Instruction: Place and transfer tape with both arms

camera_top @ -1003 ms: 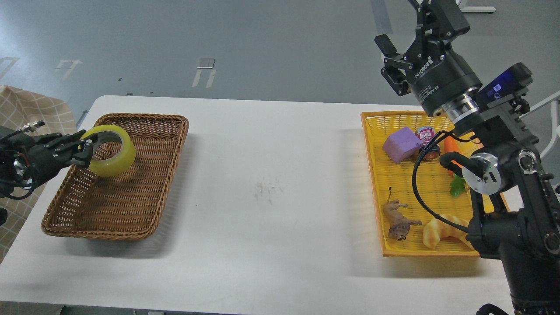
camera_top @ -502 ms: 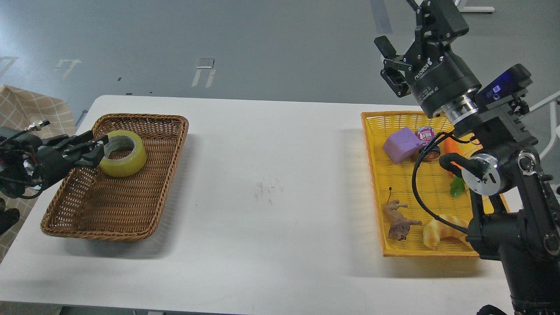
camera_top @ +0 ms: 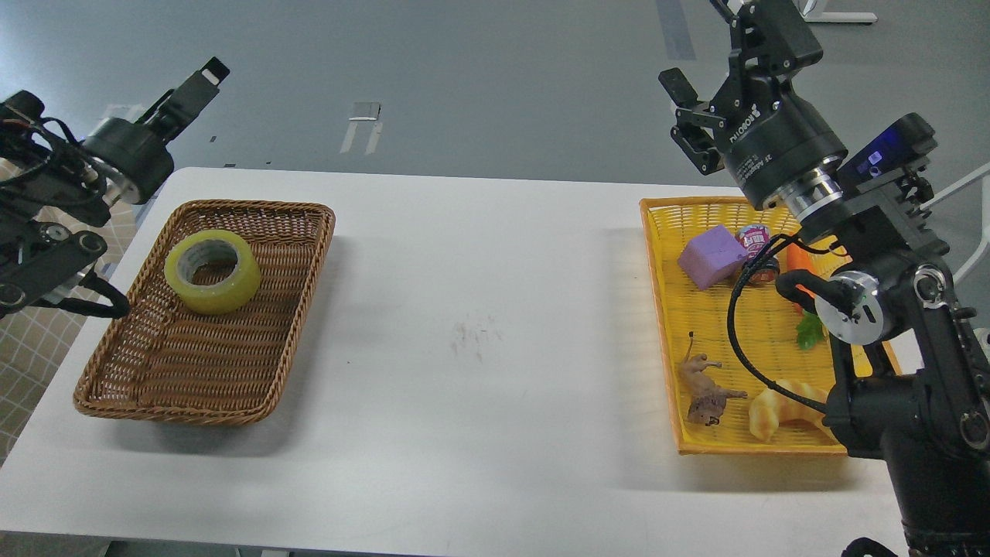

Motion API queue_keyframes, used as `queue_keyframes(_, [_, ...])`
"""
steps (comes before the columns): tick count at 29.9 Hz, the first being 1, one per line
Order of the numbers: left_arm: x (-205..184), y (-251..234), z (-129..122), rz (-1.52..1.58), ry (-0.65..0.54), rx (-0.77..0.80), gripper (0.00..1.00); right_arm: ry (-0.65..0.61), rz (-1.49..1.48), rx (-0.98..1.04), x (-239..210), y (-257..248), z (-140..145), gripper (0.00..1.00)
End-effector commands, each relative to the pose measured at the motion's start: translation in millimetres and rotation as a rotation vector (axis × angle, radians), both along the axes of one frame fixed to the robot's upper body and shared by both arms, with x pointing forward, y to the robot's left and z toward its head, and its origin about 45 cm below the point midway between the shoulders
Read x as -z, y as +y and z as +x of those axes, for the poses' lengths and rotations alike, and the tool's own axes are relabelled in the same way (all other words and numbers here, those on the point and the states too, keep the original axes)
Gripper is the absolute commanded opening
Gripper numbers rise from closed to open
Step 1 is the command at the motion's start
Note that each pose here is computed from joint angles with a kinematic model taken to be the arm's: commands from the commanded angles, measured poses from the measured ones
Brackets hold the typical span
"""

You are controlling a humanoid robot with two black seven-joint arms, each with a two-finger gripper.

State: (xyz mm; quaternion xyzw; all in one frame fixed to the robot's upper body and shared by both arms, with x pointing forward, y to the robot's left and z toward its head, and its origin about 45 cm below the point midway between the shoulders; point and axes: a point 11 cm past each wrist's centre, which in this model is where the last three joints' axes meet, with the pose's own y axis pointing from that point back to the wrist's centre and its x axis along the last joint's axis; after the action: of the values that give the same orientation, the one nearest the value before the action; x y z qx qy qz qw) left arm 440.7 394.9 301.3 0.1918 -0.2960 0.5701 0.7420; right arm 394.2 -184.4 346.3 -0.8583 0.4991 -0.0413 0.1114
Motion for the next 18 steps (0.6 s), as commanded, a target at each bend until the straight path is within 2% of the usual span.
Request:
queue_keyframes(1, [-22.9,-25.1,9.4,-0.229,0.022,0.075,0.99,0.008,-0.001,0.004,2.1,-1.1,1.2,1.00])
queue_keyframes(4, [-44.3,-57.2,19.3,-0.443,0.020,0.121,0.99,0.008,-0.001,0.005,1.9,-1.6,1.3,1.00])
queue_keyframes(7, [-70.2,-95.6,14.7,-0.632,0.009,0.208,0.99,0.009,0.002,0.007,2.1,-2.3,1.6,1.00])
queue_keyframes(11, [-54.6,-156.9,-8.6,-0.849,0.138,0.322,0.99,-0.001,-0.001,0.001,-2.5,0.2,3.7,1.00])
queue_keyframes(18, [-57.9,-190.4,-10.8,-0.947,0.160,0.396,0.99,-0.004,0.008,0.012,-3.4,-1.9,13.3,1.00])
